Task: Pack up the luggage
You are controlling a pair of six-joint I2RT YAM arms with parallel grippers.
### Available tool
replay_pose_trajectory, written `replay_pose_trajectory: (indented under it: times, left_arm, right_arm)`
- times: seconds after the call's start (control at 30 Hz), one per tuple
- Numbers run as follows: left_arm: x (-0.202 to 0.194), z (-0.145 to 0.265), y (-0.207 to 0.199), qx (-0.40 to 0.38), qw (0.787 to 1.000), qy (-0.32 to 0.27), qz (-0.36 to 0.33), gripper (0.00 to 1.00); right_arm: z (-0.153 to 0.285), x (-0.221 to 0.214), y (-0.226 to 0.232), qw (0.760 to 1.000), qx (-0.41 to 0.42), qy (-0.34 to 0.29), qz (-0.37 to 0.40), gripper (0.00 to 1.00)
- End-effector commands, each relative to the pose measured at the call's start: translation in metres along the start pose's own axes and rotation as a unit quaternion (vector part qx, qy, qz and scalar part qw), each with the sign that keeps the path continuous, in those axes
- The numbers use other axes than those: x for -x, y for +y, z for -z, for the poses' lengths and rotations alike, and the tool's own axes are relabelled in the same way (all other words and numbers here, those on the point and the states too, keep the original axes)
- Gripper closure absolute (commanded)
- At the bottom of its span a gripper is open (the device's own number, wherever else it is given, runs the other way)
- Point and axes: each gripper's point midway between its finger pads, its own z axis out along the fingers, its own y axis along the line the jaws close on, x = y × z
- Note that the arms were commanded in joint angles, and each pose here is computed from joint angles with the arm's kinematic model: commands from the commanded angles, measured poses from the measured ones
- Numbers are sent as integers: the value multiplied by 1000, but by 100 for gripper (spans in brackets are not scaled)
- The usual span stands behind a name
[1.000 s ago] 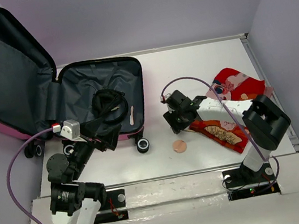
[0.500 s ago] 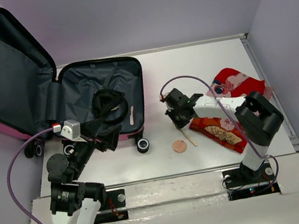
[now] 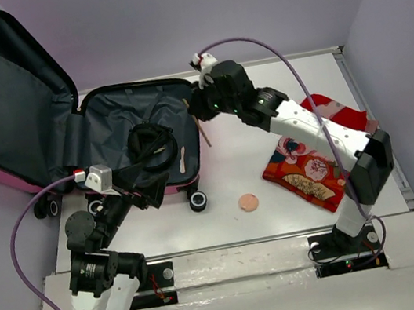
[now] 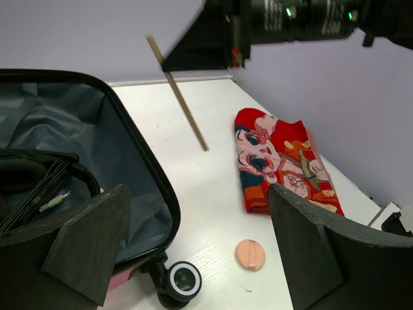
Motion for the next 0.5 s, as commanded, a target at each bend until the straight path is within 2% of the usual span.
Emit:
replay_pose_trajectory:
  times: [0.0, 0.03, 0.07, 0.1, 0.17, 0.2, 0.3, 0.33, 0.37, 0.4, 0.43, 0.47]
  left_arm:
    - [16, -1, -8, -16, 1000, -21, -14, 1]
    - [15, -1, -8, -15, 1000, -21, -15, 1]
    - [15, -1, -7, -15, 1000, -20, -14, 1]
    - [16, -1, -8, -15, 1000, -21, -14, 1]
    - [15, -1, -9, -17, 1000, -20, -14, 1]
    - [16, 0, -10, -19, 999, -23, -14, 1]
    - [18, 2, -12, -21, 999, -27, -16, 1]
    - [18, 2, -12, -21, 999, -27, -17, 1]
    - [18, 2, -12, -20, 999, -27, -16, 1]
    - [18, 2, -12, -21, 999, -27, -16, 1]
    - [18, 2, -12, -21, 999, -28, -16, 1]
    - [18, 2, -12, -20, 999, -27, -16, 1]
  right_arm:
    - [-42, 65, 66, 989, 109, -69, -65, 62]
    - [-48, 67, 65, 989, 101, -68, -82, 29]
    - [-51, 66, 63, 989, 97, -66, -85, 23]
    - [-54, 52, 57, 992, 86, -51, -77, 21]
    - [-49, 26, 41, 996, 55, -32, -67, 23]
    - [-38, -11, 21, 998, 16, -3, -54, 25]
    - [-3, -63, -11, 997, -46, 26, -52, 33]
    - [4, -90, -18, 996, -53, 49, -57, 37]
    - [12, -147, -32, 990, -73, 107, -62, 40]
    - [26, -163, -34, 986, -79, 122, -80, 44]
    - [36, -204, -44, 978, -96, 163, -90, 48]
    - [45, -221, -45, 972, -111, 177, -106, 48]
